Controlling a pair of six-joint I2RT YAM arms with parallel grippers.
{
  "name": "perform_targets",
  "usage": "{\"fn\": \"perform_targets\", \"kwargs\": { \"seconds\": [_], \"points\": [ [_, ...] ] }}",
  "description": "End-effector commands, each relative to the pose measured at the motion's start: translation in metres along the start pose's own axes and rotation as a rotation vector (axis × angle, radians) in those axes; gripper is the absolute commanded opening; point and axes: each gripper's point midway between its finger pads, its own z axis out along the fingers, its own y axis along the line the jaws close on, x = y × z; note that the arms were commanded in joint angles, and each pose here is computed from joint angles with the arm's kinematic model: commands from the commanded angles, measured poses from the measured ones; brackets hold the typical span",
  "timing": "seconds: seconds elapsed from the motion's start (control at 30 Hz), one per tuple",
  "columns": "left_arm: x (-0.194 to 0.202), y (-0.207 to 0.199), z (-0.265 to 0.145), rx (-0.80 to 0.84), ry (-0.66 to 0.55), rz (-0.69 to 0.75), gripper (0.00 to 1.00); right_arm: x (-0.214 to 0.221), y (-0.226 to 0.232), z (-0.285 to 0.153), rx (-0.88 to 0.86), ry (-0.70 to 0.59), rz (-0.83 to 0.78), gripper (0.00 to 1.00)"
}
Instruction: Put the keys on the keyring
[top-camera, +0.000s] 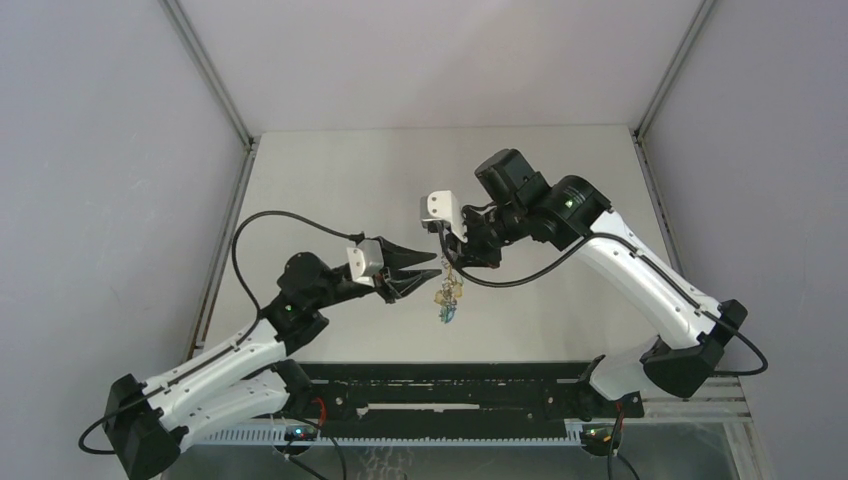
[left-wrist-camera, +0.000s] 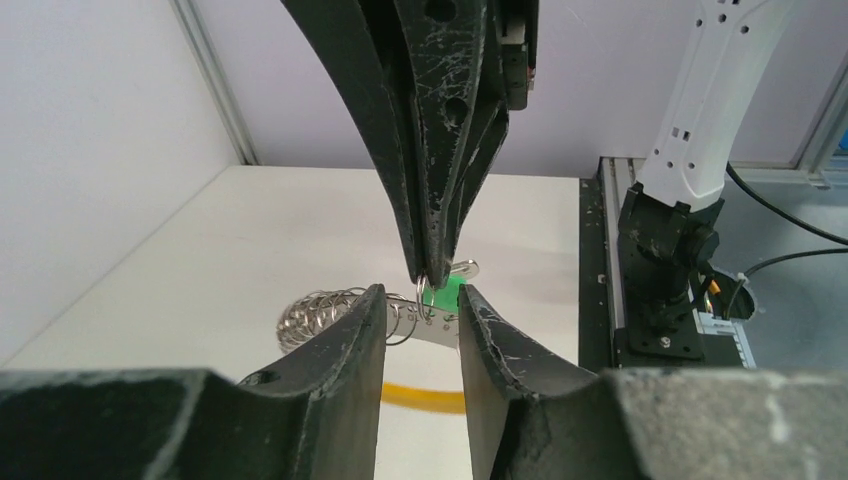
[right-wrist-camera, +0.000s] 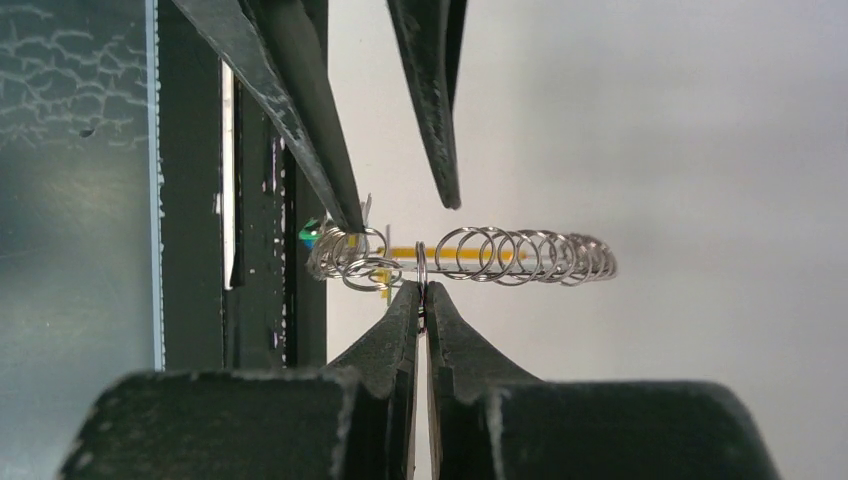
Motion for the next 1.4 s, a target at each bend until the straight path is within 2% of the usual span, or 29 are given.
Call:
{"fn": "perform_targets", "kwargs": {
  "seconds": [0.0, 0.23, 1.07, 1.2, 1.33, 1.37],
  "points": [
    [-0.021, 0.001, 0.008, 0.032, -0.038, 0.034, 0.38, -0.012, 0.000, -0.015, 0.040, 0.010, -0.073, 0.00],
    [-0.010, 0.001, 0.016, 0.058, -0.011, 0.004, 0.38, -0.019, 0.002, -0.013, 0.031, 0.011, -0.105, 0.00],
    [-0.022, -0.009, 0.018, 0.117, -0.051, -0.017, 0.24, -0.026, 0.014, -0.004, -0.009, 0.003, -0.152, 0.00],
    [-0.022, -0.009, 0.018, 0.116, -0.052, -0.021, 0.19, -0.026, 0.016, -0.003, -0.016, 0.004, -0.157, 0.00],
    [-0.023, -0.009, 0.018, 0.116, -0.052, -0.024, 0.01, -0.025, 0.018, -0.002, -0.023, 0.009, -0.161, 0.00],
    [-0.023, -0.009, 0.018, 0.115, -0.052, -0.024, 0.00, -0.025, 0.018, -0.002, -0.024, 0.009, -0.162, 0.00]
  ]
}}
